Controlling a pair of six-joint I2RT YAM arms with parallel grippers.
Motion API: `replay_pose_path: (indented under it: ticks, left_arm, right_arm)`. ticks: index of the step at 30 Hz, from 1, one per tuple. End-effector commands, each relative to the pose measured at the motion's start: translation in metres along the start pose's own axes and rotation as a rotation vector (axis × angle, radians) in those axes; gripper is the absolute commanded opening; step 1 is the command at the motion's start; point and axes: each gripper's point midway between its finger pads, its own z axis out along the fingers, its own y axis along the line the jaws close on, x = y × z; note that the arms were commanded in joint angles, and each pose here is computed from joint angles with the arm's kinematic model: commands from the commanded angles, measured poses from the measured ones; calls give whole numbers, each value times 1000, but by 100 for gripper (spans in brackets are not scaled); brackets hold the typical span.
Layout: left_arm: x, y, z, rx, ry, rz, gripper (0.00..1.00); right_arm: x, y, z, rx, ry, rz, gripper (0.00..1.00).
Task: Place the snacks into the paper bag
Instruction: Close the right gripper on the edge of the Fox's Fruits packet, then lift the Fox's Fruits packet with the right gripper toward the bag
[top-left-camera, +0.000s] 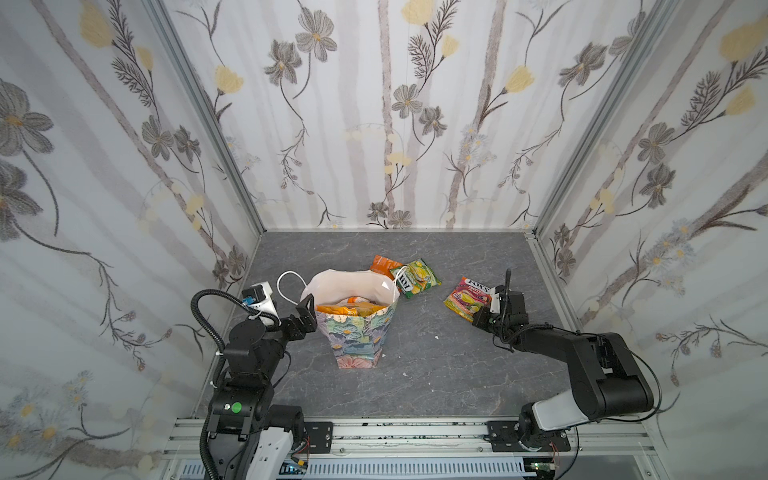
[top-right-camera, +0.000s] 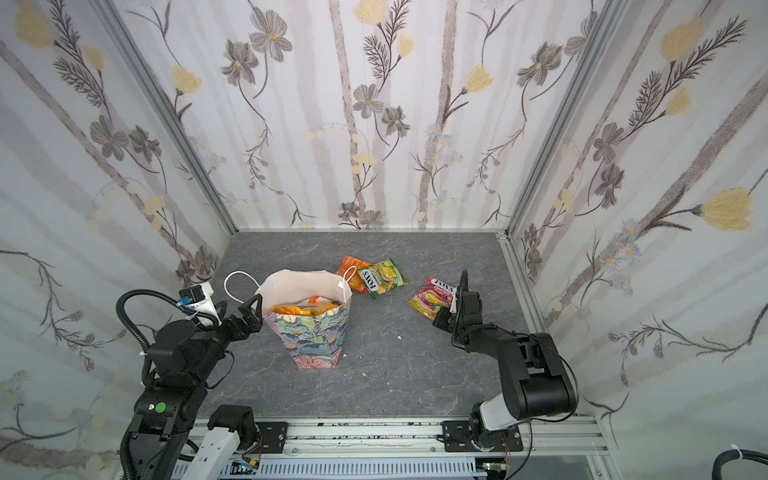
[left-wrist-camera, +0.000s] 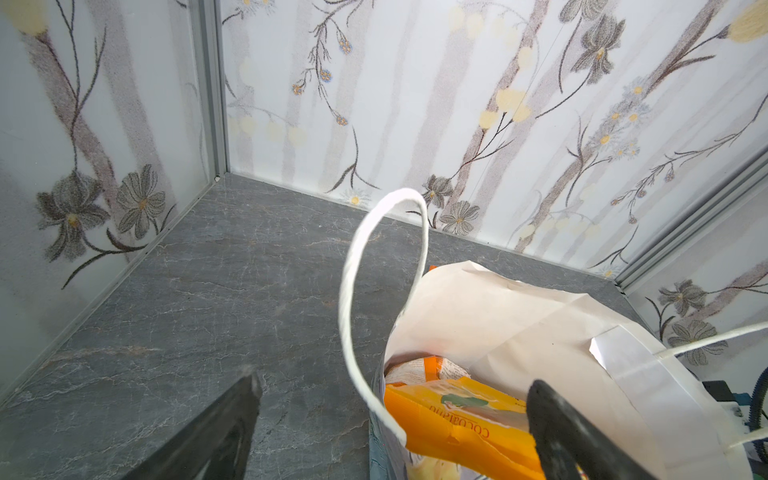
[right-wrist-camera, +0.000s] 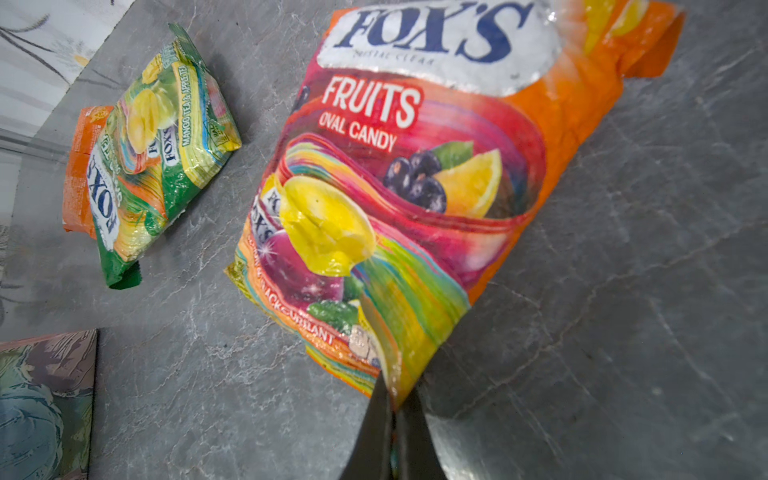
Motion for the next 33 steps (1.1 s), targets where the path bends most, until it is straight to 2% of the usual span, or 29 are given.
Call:
replay_pose_path:
  ticks: [1, 12, 24, 25, 33]
  left_arm:
    - [-5, -3, 1, 13, -21, -4, 100]
    - [-6, -3, 0, 14, -24, -4, 100]
    - [-6, -3, -1, 13, -27, -4, 100]
    - [-6, -2, -1, 12, -28, -4, 100]
    - [-6, -3, -1, 15, -26, -4, 100]
  right_arm:
    - [-8, 4, -6, 13, -22, -37, 0]
    - [-53, 42, -61, -35, -174, -120, 0]
    - [-80, 93, -100, -115, -220, -197, 0]
    - [-91, 106, -109, -133, -250, -212, 0]
    - [-99, 146, -134, -167, -290, -279, 0]
